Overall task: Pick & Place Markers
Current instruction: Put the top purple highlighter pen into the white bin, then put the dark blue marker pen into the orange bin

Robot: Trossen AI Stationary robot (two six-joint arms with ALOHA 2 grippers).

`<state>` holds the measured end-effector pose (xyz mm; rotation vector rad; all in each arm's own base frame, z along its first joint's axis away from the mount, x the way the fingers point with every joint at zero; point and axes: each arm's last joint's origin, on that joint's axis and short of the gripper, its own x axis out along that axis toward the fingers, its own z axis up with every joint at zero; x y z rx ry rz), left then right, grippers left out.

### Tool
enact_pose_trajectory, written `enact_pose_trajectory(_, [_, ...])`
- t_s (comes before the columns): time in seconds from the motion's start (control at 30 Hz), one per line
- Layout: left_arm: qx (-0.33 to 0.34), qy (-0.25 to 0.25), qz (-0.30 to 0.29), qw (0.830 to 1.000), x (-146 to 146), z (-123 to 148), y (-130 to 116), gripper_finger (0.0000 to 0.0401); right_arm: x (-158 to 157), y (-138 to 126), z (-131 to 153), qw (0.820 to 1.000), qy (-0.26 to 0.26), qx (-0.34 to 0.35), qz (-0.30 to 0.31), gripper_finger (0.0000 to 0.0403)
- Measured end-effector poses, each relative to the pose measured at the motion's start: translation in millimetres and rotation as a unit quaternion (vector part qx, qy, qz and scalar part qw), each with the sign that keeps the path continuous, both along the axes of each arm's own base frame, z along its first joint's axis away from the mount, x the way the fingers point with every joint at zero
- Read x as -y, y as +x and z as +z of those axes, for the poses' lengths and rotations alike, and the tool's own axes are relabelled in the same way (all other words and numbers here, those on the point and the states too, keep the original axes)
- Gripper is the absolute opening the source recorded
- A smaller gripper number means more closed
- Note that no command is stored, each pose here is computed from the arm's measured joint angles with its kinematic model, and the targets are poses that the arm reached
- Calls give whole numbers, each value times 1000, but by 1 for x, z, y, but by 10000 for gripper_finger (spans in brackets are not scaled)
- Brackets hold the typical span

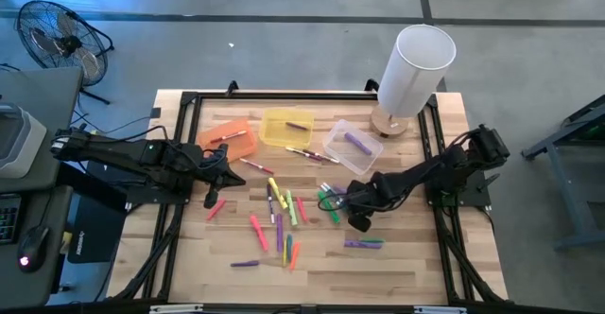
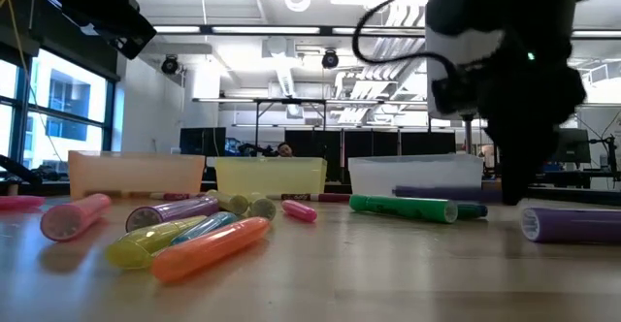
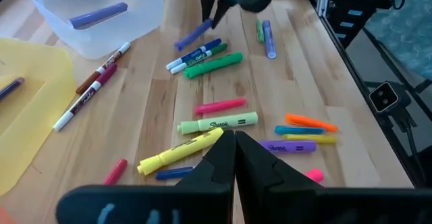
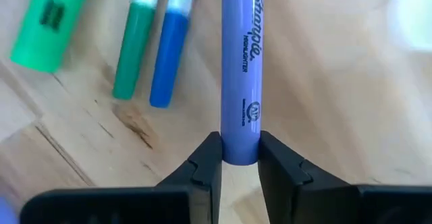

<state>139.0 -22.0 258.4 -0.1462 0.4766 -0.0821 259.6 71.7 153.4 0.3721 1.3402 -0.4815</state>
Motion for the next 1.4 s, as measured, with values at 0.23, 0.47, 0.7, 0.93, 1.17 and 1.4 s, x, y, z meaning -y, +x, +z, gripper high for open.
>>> enact_pose_trajectory(0.23, [1,2,-1,1000,0,0,0,0,7,6,58,995,-30,90,-14,63])
enact_pose_trajectory(0.47, [2,7,-2,1000,0,0,0,0,63,17,95,991,-66,103,-49,63])
enact_pose_trajectory(0.7, [1,-4,4,1000,0,0,0,0,124,6,67,995,-31,24,-91,63])
enact_pose_trajectory(0.93, [-6,-54,29,998,0,0,0,0,134,-2,51,994,-10,7,-105,63])
enact_pose_trajectory(1.17, [-9,-50,70,996,-2,-1,3,8,133,-1,51,995,8,11,-101,123])
enact_pose_trajectory(1.4, [-22,-48,109,993,-3,-6,9,108,132,-7,64,994,0,35,-105,109])
